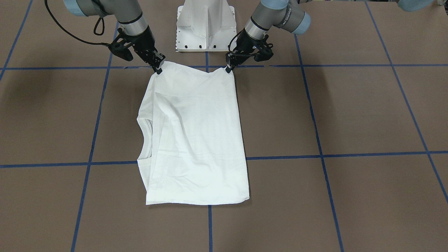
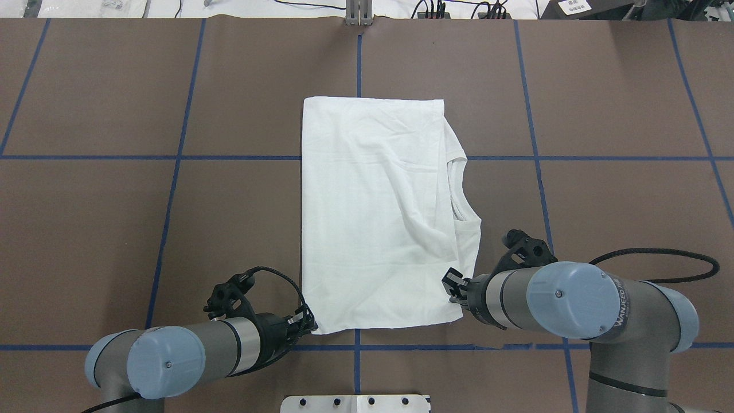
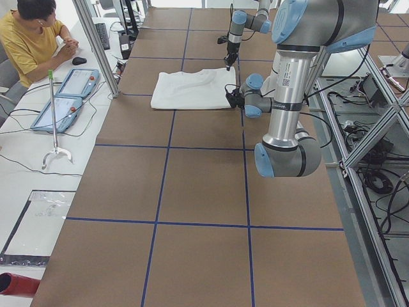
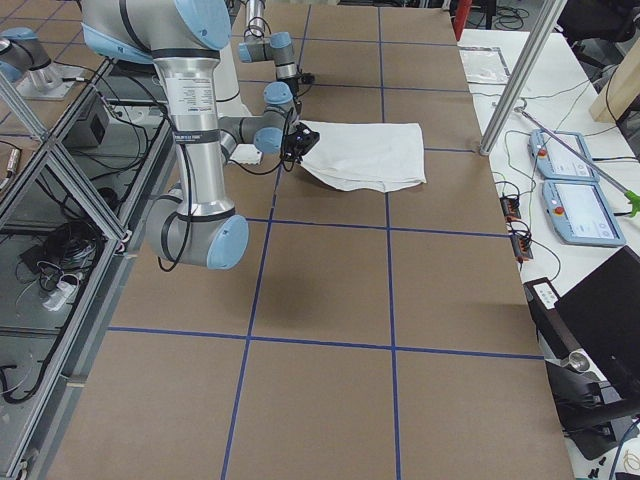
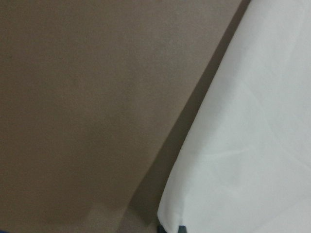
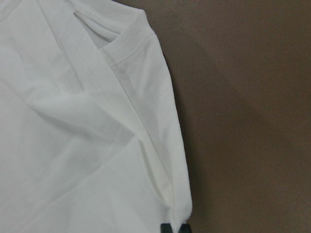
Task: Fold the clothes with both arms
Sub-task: 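Lift the near edge with both grippers and fold it toward the far edge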
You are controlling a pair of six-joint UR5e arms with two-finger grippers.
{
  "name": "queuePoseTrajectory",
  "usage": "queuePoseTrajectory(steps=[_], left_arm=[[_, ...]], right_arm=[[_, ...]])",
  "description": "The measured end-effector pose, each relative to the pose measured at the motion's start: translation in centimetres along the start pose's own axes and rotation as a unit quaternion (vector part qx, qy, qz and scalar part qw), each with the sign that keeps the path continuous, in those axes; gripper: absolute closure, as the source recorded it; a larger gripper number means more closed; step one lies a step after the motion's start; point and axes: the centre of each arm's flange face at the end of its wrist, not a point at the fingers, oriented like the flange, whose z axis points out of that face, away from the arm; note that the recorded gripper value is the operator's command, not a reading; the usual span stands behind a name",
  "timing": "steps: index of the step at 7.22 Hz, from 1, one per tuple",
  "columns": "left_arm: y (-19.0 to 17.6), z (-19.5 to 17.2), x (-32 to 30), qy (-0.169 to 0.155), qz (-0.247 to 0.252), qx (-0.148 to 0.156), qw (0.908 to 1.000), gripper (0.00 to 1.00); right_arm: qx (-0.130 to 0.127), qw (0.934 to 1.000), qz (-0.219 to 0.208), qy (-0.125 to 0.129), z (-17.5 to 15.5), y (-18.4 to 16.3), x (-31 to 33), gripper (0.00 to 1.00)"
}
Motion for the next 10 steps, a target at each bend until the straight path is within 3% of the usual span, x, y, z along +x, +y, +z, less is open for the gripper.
queuePoseTrajectory(steps=[3, 4, 6, 8, 10], left_arm=[[2.0, -5.8, 2.8, 0.032, -0.008, -0.022, 0.9992, 1.0], [4.5, -8.6, 3.8, 0.03, -0.017, -0.034, 0.9988, 1.0], [7.6, -14.8, 8.0, 0.05, -0.026, -0.049, 0.9972, 1.0], [5.2, -16.8, 11.6, 0.071, 0.008, -0.015, 0.9974, 1.0], [-0.2, -15.3, 12.9, 0.054, 0.055, 0.031, 0.9965, 1.0]], right_arm=[[-0.006, 0.9999, 0.004, -0.008, -1.7, 0.1, 0.5, 1.0], [-0.016, 0.9997, 0.015, -0.014, -3.7, 0.3, 1.5, 1.0], [-0.037, 0.9973, 0.036, -0.052, -9.7, 0.5, 1.5, 1.0], [-0.028, 0.9936, 0.056, -0.094, -10.6, -1.2, -3.1, 1.0], [-0.009, 0.9922, 0.075, -0.099, -8.2, -5.1, -10.5, 1.0]])
